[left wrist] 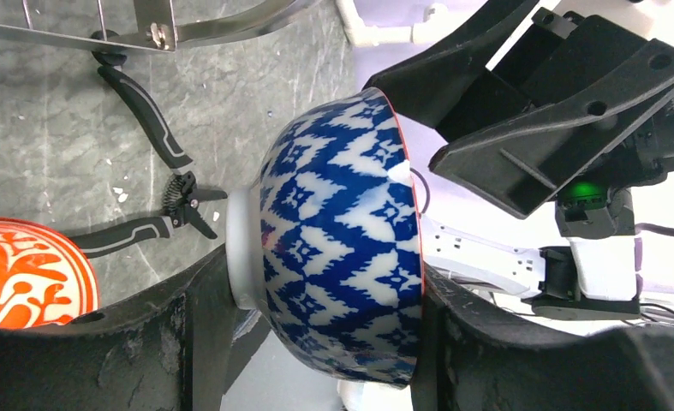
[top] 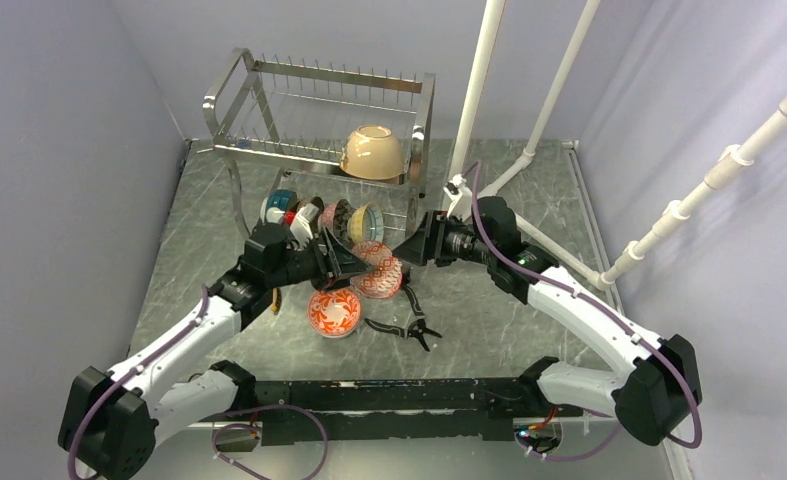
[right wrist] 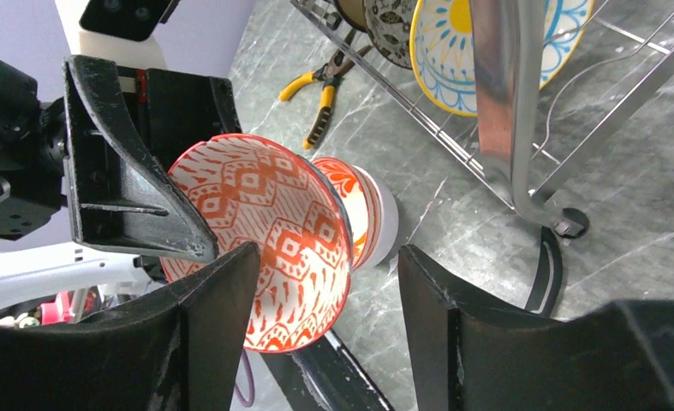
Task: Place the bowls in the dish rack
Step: Pick up the bowl from the center of the board, then turn the bowl upside down on the dish rack.
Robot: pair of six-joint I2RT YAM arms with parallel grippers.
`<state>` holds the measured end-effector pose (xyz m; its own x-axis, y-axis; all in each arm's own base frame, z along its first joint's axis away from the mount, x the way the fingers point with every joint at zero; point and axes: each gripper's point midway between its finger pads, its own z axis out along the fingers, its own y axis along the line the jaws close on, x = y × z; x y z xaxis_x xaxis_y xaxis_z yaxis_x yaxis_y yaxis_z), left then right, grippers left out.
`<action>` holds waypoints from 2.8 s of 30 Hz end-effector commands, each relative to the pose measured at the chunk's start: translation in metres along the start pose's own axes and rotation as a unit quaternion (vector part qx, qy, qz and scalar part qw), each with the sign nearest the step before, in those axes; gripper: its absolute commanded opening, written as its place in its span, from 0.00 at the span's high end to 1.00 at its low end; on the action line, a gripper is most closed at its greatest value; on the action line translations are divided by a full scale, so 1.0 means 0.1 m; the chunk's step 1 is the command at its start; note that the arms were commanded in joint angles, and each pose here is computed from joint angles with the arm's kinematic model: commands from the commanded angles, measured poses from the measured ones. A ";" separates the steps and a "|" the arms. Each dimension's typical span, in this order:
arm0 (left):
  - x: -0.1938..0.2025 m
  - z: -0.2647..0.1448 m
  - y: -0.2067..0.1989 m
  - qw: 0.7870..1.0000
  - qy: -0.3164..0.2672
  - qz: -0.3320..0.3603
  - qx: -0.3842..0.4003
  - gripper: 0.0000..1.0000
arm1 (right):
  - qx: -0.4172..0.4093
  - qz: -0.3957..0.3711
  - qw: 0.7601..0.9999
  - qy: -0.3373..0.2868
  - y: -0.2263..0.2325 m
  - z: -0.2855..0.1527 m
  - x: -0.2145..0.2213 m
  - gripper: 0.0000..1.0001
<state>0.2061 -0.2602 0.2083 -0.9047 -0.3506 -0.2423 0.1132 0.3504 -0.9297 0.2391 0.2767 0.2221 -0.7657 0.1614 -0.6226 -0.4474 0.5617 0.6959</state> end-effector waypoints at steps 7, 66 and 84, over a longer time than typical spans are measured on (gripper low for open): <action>-0.30 -0.38 -0.47 0.988 -0.065 0.131 -0.046 0.70 | -0.012 -0.030 0.997 -0.064 0.18 -0.21 -0.41 0.30; -2.01 -1.32 -2.92 0.801 -0.372 0.466 -0.058 0.97 | -0.040 -0.007 0.998 -0.039 0.12 -0.11 -0.30 0.30; -2.71 -1.07 -2.71 0.620 -0.372 0.665 -0.190 0.97 | -0.027 -0.017 0.999 -0.032 0.07 -0.13 -0.25 0.29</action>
<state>0.3785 -0.1756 0.5103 0.1023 0.0971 -0.9900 0.3900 0.9116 0.1297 0.2481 0.2677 0.2389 -0.7502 0.1944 -0.6319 -0.4640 0.5261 0.7127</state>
